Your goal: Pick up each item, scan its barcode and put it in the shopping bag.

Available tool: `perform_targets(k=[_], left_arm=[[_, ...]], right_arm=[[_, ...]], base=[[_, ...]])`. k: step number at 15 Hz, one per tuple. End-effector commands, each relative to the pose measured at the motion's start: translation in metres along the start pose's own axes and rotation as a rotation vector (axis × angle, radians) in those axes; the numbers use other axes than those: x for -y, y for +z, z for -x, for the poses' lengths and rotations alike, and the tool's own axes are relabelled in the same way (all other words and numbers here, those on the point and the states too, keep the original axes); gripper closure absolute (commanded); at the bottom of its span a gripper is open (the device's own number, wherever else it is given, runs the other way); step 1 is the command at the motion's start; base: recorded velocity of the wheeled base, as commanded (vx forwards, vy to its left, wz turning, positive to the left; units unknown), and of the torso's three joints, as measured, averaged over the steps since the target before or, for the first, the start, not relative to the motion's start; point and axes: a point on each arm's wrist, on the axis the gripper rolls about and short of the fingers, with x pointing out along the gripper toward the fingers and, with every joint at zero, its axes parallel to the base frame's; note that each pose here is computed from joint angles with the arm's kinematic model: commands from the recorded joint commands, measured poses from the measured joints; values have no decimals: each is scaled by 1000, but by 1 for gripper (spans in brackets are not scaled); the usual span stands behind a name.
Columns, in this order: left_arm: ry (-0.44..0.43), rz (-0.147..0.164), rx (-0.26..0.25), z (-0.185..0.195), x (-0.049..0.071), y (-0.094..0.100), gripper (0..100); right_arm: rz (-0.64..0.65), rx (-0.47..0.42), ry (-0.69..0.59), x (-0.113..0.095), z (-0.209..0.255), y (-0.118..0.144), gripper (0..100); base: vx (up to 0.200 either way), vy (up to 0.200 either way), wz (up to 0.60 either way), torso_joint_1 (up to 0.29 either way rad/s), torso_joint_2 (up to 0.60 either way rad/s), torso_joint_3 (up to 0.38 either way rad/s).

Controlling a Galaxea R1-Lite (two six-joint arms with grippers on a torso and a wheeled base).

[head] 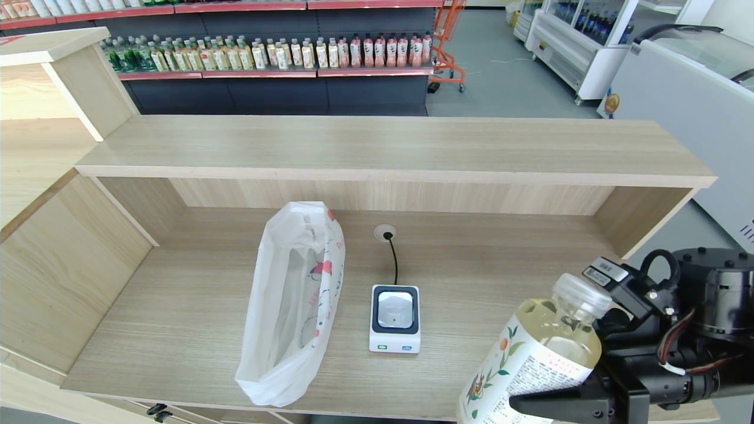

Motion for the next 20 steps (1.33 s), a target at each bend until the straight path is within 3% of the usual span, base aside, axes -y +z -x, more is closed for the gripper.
perform_targets(k=[1,11,20], left_arm=[[0,0,0,0,0,0,0],[0,0,0,0,0,0,0],[0,0,0,0,0,0,0]], right_arm=[[-2,-19,8,1,-3,-7,100],[18,-53,77,-4,-18,-13,100],[25,-70,54,-7,-21,-16,100]], base=[[0,0,0,0,0,0],[0,0,0,0,0,0],[0,0,0,0,0,0]])
